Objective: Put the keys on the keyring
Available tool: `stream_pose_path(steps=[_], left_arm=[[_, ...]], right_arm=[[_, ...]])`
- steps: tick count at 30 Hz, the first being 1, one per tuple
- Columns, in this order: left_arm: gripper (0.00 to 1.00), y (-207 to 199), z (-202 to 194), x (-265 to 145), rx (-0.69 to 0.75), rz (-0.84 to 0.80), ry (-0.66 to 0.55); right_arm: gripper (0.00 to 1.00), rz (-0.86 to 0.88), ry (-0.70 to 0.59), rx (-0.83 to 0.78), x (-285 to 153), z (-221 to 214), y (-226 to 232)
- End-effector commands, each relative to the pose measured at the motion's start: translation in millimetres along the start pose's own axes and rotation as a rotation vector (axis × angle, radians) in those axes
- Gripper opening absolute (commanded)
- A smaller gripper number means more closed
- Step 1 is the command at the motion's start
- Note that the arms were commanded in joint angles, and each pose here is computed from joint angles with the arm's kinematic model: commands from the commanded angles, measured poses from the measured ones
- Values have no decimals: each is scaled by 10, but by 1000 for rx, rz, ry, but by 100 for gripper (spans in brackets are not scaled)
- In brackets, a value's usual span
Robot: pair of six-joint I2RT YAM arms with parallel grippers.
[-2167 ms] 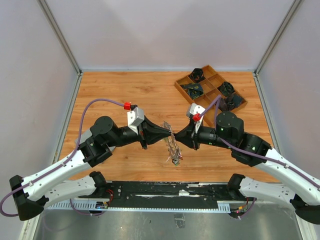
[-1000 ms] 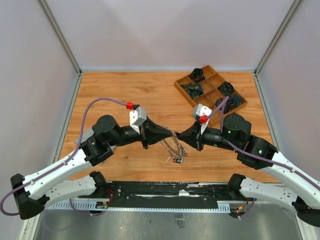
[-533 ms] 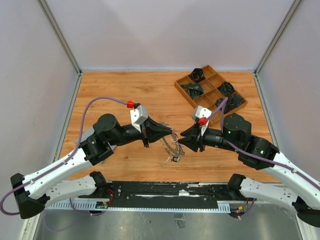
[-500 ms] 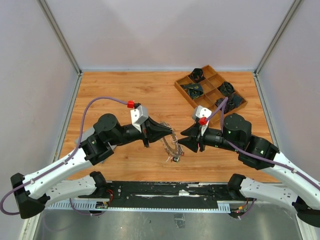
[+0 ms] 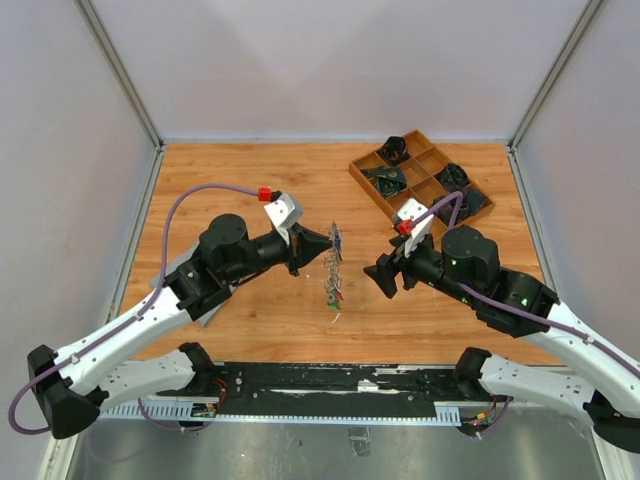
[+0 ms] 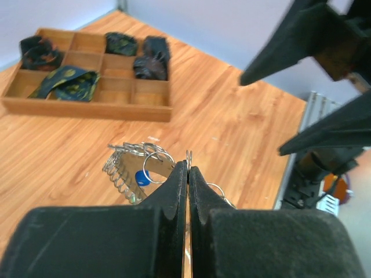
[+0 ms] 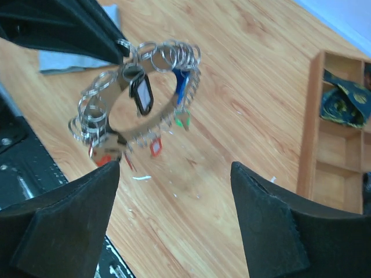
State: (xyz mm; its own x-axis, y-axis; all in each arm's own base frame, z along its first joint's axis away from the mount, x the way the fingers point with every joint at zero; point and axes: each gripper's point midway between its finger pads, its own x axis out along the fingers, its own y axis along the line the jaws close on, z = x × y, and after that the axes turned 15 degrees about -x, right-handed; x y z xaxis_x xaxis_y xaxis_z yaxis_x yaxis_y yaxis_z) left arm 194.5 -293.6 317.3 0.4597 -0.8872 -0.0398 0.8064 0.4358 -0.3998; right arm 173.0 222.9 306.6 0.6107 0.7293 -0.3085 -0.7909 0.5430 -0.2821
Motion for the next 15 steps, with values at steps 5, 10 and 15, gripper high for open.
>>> stream_pose_path(steps=[5,10,15], left_arm=[[1,490,339,324,4,107,-40],[0,702,470,680,9,100,-37],[1,1029,382,960,-54,128,-34]], right_arm=[[84,-167,111,75,-98,-258,-224],[85,-159,130,101,-84,-337,-179],[85,-149,157,115,-66,-401,-141]])
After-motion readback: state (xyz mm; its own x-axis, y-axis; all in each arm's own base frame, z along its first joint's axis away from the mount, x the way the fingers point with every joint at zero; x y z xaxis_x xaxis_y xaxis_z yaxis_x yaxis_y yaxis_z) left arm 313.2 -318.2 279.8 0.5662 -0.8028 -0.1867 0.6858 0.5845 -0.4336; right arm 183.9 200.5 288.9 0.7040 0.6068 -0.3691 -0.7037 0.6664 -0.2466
